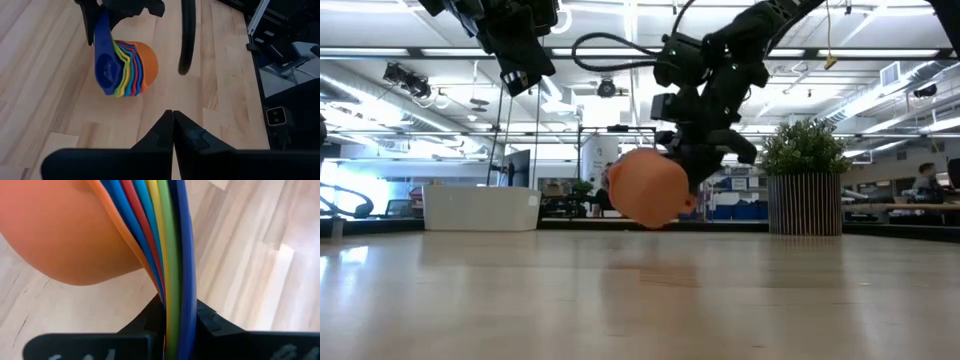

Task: Nest measuring cups in basket
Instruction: Put the nested measuring cups into the white bin

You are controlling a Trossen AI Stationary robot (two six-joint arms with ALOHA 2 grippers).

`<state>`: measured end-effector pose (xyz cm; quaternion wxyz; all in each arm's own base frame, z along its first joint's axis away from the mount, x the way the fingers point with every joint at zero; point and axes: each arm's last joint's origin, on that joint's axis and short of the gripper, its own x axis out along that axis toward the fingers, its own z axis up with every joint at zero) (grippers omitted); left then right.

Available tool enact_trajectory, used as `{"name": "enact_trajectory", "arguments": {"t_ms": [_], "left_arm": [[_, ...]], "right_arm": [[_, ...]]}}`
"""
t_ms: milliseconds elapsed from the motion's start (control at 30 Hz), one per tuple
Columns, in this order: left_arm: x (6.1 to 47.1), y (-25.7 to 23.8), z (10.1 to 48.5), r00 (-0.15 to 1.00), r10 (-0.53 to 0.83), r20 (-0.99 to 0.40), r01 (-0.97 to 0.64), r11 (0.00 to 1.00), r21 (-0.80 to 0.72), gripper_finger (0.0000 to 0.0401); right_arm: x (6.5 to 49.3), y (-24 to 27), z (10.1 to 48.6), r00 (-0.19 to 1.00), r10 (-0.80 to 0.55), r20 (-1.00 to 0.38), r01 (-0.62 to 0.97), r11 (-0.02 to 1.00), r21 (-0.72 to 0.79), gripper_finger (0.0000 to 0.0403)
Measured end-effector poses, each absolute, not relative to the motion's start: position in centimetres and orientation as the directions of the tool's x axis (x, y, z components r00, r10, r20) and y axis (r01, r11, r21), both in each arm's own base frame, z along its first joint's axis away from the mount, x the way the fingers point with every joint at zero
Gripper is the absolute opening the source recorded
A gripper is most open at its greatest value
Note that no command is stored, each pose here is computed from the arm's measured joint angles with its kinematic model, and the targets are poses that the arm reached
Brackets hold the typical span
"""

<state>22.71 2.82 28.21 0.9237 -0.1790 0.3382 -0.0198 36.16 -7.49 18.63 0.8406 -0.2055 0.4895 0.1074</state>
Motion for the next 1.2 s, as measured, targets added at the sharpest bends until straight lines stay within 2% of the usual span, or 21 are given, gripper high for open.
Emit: {"name": "enact_trajectory", "arguments": {"t_ms": [400,567,833,967,1200], "left_arm": [[22.7,2.8,28.2,0.773,-0.157,-0.615,-0.083,0.936,-0.343,0.0014],[22.7,2.8,28.2,0.773,-0.157,-0.615,-0.083,0.935,-0.344,0.0014],[22.8,2.9,28.3,0.779,-0.155,-0.608,-0.081,0.936,-0.343,0.0014],[22.8,2.9,28.3,0.777,-0.151,-0.611,-0.106,0.926,-0.363,0.0014],[21.6,3.2,28.4,0.751,-0.017,-0.660,-0.234,0.928,-0.291,0.0014]], "right_arm": [[37.2,-7.7,22.5,0.494,-0.011,-0.869,-0.389,0.891,-0.232,0.0053],[37.5,-7.8,24.2,0.492,-0.061,-0.868,-0.368,0.889,-0.271,0.0053],[37.9,-7.7,26.0,0.513,-0.065,-0.856,-0.339,0.901,-0.271,0.0053],[38.0,-7.4,26.5,0.504,-0.118,-0.856,-0.319,0.895,-0.311,0.0053],[38.0,-7.4,27.0,0.499,-0.143,-0.854,-0.279,0.907,-0.315,0.0053]]}}
